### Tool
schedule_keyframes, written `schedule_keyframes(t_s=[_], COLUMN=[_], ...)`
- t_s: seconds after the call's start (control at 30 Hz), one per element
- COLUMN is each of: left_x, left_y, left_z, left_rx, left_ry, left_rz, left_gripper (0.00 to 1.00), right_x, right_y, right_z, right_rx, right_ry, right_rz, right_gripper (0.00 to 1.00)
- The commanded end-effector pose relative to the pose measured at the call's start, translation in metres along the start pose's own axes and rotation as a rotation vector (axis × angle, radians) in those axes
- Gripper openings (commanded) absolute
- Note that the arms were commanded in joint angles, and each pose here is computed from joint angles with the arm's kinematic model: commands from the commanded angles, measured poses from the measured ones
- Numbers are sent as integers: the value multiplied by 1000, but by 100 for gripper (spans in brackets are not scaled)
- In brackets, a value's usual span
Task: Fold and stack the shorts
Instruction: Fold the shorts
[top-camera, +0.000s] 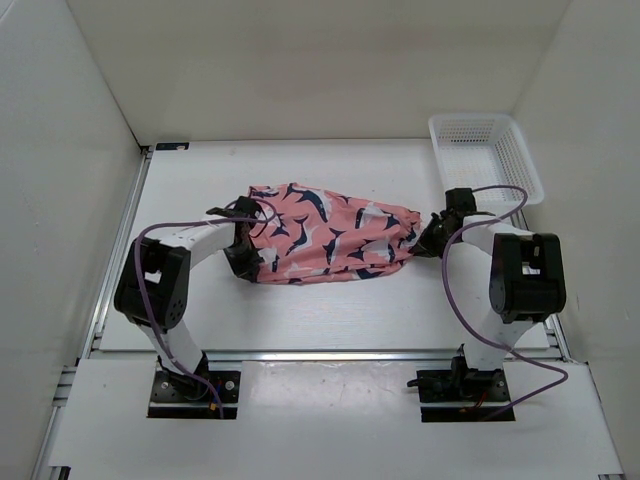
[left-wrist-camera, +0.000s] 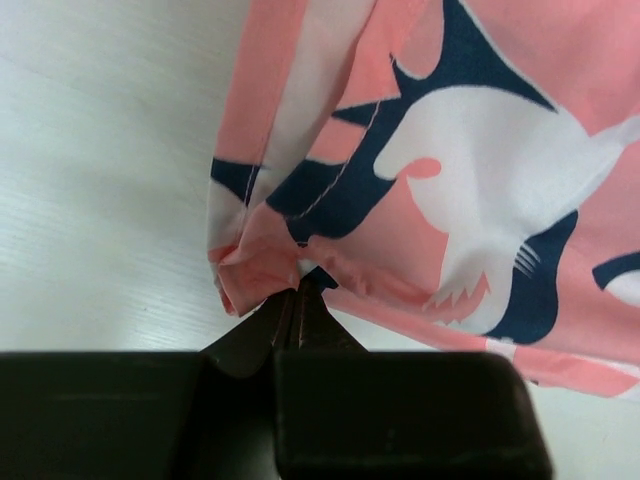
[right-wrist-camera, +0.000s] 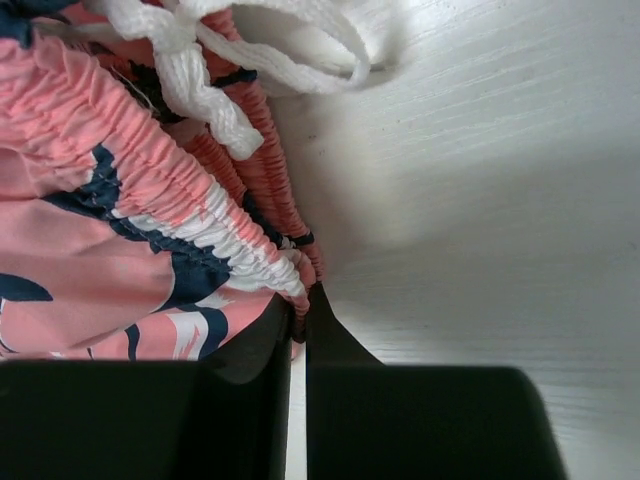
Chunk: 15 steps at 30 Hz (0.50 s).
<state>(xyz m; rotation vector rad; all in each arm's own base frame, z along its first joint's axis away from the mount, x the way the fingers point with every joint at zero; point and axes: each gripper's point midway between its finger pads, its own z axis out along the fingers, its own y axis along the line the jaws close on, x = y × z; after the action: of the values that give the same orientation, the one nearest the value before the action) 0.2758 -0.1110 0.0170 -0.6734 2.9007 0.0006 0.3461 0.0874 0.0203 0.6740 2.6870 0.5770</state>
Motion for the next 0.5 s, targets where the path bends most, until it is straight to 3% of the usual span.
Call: schedule_keyframes(t_s=[0.0, 0.3, 0.37, 0.4, 0.43, 0.47], left_x=[0, 32, 34, 36, 26, 23], left_y=[11, 44, 45, 47, 42, 42], left_z=[-18, -27, -36, -38, -50, -58], left_rx=[11, -21, -8, -9, 15, 13], left_ry=[-47, -28, -27, -26, -64, -76], left_rz=[-3, -44, -45, -45, -39, -40], left_gripper=[10, 10, 20, 25, 28, 41], right_x=[4, 65, 69, 74, 75, 76], right_y=[-8, -54, -57, -57, -60, -63], right_z=[-5, -35, -40, -44, -46, -49], right_rx=[21, 144, 163, 174, 197, 213], right_ry=[-21, 16, 7, 13, 9, 9], right_rz=[-7, -2, -24, -47, -56, -67], right_gripper=[0, 0, 0, 8, 41, 59])
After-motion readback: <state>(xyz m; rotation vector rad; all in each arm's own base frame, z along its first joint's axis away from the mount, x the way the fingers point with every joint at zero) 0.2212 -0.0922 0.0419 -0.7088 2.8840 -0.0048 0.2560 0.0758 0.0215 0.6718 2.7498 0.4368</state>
